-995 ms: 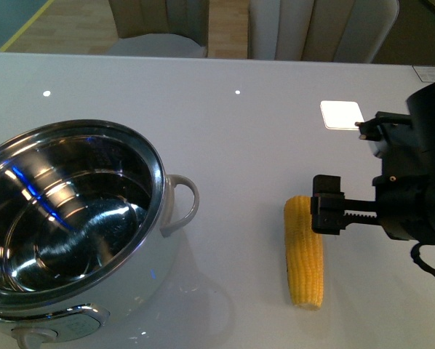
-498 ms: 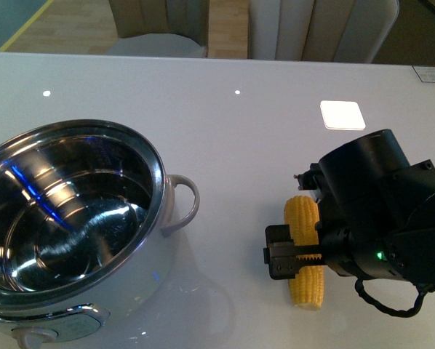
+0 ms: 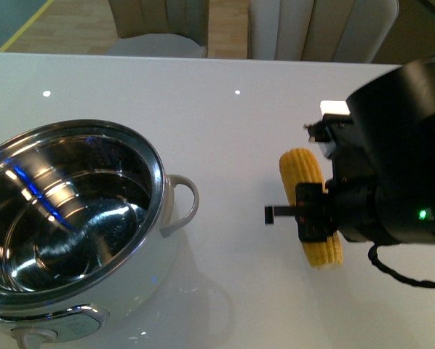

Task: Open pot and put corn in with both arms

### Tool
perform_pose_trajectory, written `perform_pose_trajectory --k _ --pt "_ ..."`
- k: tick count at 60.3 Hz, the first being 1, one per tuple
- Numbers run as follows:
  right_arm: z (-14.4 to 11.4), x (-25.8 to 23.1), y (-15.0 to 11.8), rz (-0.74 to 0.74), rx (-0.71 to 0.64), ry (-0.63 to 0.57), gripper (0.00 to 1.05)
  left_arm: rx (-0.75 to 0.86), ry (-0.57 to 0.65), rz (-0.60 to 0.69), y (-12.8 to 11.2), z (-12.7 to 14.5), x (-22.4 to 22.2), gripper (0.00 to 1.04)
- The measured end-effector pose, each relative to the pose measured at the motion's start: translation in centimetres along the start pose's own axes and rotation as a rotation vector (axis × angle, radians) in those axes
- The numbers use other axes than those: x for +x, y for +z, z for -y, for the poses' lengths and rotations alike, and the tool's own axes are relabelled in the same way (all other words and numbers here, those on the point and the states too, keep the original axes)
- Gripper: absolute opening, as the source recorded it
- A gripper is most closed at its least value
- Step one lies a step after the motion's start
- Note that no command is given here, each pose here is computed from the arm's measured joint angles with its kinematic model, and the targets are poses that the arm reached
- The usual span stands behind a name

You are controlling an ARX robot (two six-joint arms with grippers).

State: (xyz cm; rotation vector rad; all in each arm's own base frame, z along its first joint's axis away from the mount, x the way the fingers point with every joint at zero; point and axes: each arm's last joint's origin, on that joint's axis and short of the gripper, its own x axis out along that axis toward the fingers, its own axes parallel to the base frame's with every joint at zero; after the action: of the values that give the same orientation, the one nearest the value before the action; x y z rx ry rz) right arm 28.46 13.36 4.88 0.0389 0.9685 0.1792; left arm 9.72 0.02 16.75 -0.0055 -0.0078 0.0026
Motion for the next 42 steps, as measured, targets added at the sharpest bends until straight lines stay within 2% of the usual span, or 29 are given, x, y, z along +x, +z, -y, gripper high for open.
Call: perform_pose_trajectory --k 8,22,27,32,42 --pt "-1.6 -2.7 2.7 0.071 0.059 0.083 0.22 0.0 0.0 0.0 0.0 0.0 0.0 0.98" --pt "-6.1 -6.2 7.6 0.167 0.132 0.243 0.21 0.0 0.0 0.0 0.0 0.0 0.0 0.98" --pt "-7.5 -6.4 8.3 0.16 0.15 0.283 0.2 0.0 0.0 0.0 0.0 0.0 0.0 0.98" --pt "-10.0 -6.1 9.1 0.127 0.173 0.35 0.2 0.0 0.0 0.0 0.0 0.0 0.0 0.98" --pt "-13.1 -4.9 9.5 0.064 0.199 0.42 0.2 0.0 0.0 0.0 0.0 0.0 0.0 0.98"
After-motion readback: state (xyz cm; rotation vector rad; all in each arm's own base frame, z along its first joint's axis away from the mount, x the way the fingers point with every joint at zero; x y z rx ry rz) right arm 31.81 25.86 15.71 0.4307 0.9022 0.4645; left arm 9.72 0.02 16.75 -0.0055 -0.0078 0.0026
